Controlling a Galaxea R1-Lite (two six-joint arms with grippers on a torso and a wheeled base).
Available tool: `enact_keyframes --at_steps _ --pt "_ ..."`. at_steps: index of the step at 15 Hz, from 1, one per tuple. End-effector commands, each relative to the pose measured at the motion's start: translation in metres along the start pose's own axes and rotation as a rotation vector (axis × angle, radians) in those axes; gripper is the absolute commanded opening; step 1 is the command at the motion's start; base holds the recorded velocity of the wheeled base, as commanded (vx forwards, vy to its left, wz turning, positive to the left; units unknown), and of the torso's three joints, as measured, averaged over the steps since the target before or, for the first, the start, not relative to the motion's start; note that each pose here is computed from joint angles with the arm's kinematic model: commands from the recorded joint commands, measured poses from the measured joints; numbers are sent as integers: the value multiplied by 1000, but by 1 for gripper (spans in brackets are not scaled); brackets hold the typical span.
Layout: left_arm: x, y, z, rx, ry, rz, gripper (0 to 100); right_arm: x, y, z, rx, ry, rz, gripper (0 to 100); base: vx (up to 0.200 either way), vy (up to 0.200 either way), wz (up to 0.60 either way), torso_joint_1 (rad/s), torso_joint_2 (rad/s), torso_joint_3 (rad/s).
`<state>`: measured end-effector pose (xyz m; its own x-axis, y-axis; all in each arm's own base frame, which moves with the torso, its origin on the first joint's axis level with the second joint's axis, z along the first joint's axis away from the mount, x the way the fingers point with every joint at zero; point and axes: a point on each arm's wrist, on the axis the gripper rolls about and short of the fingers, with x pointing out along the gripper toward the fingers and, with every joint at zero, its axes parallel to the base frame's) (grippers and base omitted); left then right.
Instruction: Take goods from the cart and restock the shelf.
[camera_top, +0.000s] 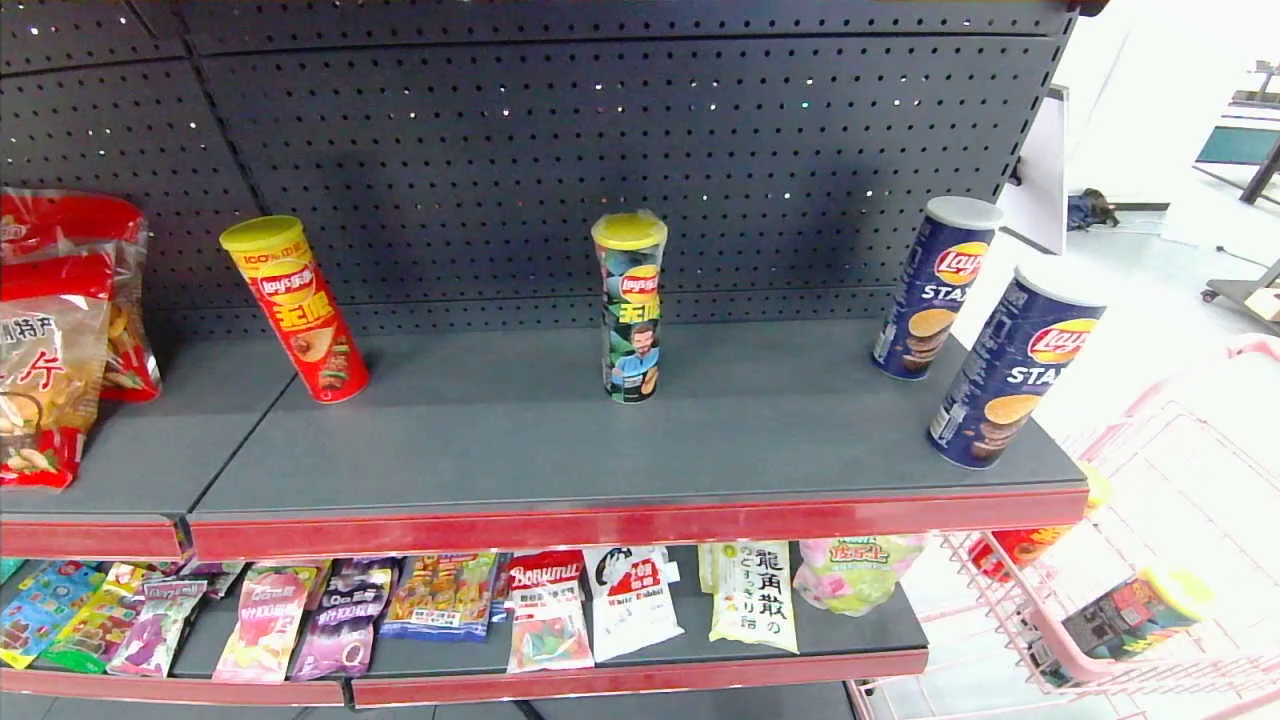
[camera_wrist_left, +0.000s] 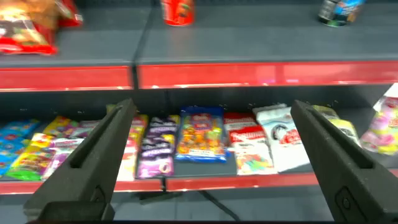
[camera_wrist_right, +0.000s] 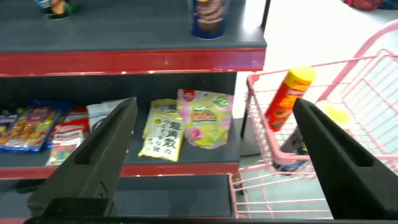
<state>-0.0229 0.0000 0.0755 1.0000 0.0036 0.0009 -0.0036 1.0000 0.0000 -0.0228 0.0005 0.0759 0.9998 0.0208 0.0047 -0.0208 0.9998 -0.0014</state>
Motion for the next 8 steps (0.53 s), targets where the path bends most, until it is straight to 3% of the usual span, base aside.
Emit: enact_keyframes --at_steps 1,8 --pt "0 0 0 0 1 1 100 0 0 0 0 0 1 100 0 -200 0 7 -2 2" --pt "0 0 0 0 1 1 100 0 0 0 1 0 2 100 0 -200 0 3 3 4"
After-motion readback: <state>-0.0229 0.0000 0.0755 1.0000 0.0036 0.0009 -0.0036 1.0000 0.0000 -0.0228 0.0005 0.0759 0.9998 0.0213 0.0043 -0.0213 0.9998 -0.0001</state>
